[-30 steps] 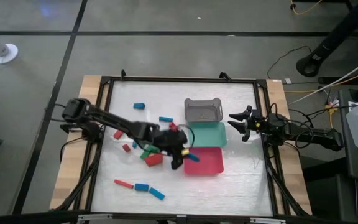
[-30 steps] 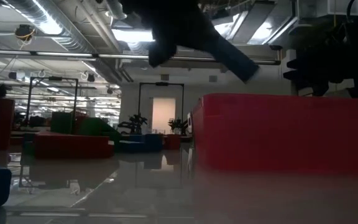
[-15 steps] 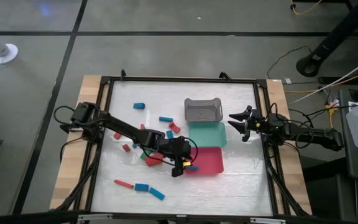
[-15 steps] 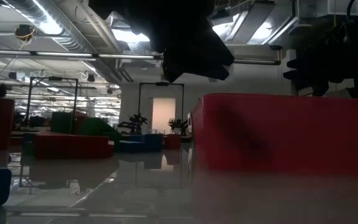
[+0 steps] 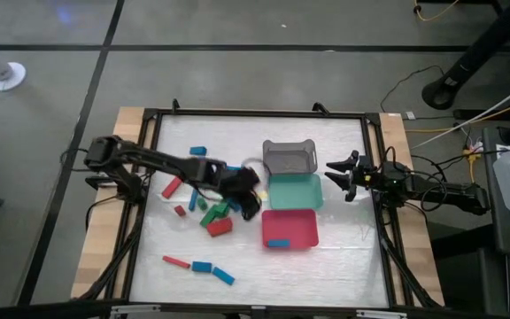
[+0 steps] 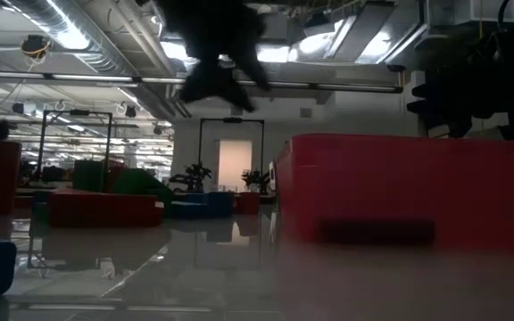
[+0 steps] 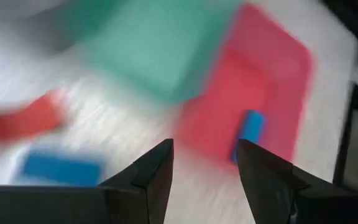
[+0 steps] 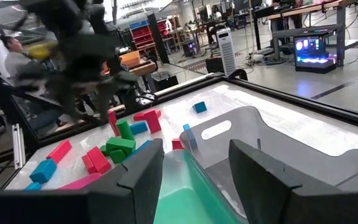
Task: Sort blocks
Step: Put the red block into the green bin
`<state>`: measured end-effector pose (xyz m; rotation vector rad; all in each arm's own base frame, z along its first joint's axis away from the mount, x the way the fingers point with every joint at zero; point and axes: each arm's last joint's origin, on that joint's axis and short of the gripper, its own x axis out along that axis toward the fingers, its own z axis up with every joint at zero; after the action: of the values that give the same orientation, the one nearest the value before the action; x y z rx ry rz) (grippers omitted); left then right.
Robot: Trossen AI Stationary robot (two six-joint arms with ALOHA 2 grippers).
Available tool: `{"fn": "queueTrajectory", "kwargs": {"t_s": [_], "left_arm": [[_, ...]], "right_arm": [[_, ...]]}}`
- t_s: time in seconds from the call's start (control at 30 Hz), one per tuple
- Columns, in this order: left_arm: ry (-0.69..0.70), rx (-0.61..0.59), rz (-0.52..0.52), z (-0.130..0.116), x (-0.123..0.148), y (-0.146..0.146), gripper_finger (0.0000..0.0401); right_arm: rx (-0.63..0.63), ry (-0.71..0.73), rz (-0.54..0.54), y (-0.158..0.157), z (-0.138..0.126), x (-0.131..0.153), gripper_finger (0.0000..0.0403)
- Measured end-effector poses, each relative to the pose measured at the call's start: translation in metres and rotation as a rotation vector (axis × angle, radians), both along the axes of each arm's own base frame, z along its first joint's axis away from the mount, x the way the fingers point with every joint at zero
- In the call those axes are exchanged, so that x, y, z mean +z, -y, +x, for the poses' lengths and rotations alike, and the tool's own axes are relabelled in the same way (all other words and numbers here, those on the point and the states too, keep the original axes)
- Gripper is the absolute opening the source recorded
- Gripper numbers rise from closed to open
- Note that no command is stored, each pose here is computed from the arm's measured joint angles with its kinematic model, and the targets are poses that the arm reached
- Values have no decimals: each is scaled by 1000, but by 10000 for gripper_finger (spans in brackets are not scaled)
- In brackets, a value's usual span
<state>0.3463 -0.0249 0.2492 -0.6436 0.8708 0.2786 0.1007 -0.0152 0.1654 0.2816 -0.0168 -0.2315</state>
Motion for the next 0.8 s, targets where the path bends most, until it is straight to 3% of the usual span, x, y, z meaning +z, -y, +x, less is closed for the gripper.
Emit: {"fn": "queueTrajectory", "kwargs": {"t_s": [0.17,0.4,0.67,0.8], "left_arm": [[-243,264,-93,-42,13,-30,164],[-512,500,-46,-82,15,-45,164],[-600,559,-38,-90,-14,-44,164],[-581,575,-14,-91,-25,-45,164]], "right_arm": [[0,2,0,0,0,0,186],[0,3,0,0,0,0,186],[-1,2,0,0,0,0,186],[-1,-1,0,0,0,0,186]]}}
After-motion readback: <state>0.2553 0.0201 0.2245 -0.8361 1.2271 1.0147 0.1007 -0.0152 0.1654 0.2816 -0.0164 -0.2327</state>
